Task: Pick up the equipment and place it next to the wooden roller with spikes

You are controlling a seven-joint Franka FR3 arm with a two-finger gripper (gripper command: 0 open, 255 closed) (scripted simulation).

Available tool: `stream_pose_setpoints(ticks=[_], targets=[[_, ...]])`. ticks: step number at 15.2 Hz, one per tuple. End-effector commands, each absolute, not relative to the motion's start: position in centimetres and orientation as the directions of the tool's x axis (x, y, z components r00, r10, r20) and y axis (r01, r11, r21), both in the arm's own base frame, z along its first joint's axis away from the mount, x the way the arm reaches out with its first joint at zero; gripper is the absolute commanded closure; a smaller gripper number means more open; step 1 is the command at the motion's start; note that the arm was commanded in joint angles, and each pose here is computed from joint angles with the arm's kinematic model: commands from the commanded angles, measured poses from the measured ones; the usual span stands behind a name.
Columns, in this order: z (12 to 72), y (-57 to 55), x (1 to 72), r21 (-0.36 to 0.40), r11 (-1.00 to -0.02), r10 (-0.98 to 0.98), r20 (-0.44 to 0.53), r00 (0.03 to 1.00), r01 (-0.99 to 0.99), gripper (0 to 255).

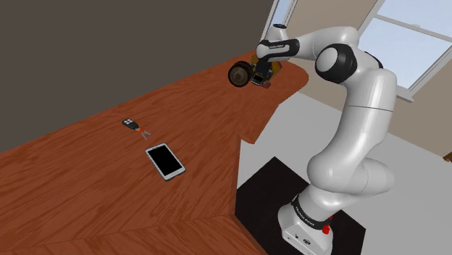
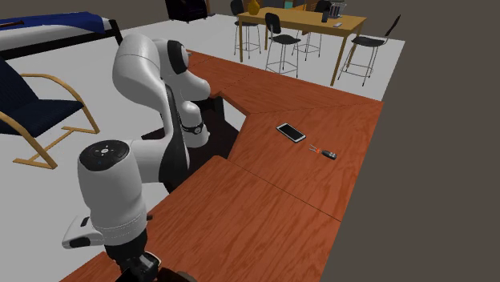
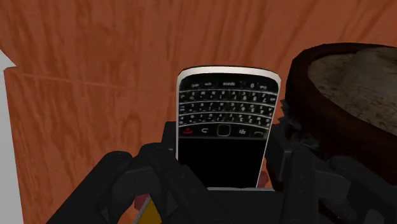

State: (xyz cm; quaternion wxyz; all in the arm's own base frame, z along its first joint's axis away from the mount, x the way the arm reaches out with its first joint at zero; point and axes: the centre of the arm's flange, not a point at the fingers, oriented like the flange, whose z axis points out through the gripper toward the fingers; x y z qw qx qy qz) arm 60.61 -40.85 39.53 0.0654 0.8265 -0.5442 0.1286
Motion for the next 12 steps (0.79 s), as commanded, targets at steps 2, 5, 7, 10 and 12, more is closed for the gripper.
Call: stream_pose_setpoints(ticks=[2, 5, 7, 10, 12], targets=[[34.0, -40.3, 60.5, 0.005, -0.402, -0.894, 0.212, 0.394, -0.916, 255], [34.3, -40.5, 60.9, 0.005, -0.402, -0.895, 0.211, 0.394, -0.916, 0], [34.3, -40.0, 60.8, 0.005, -0.402, -0.894, 0.211, 0.394, -0.915, 0], [34.0, -40.3, 60.5, 0.005, -0.402, -0.894, 0.212, 0.394, -0.916, 0], [36.6, -39.8, 60.3, 0.005, -0.402, -0.894, 0.212, 0.394, -0.916, 0]])
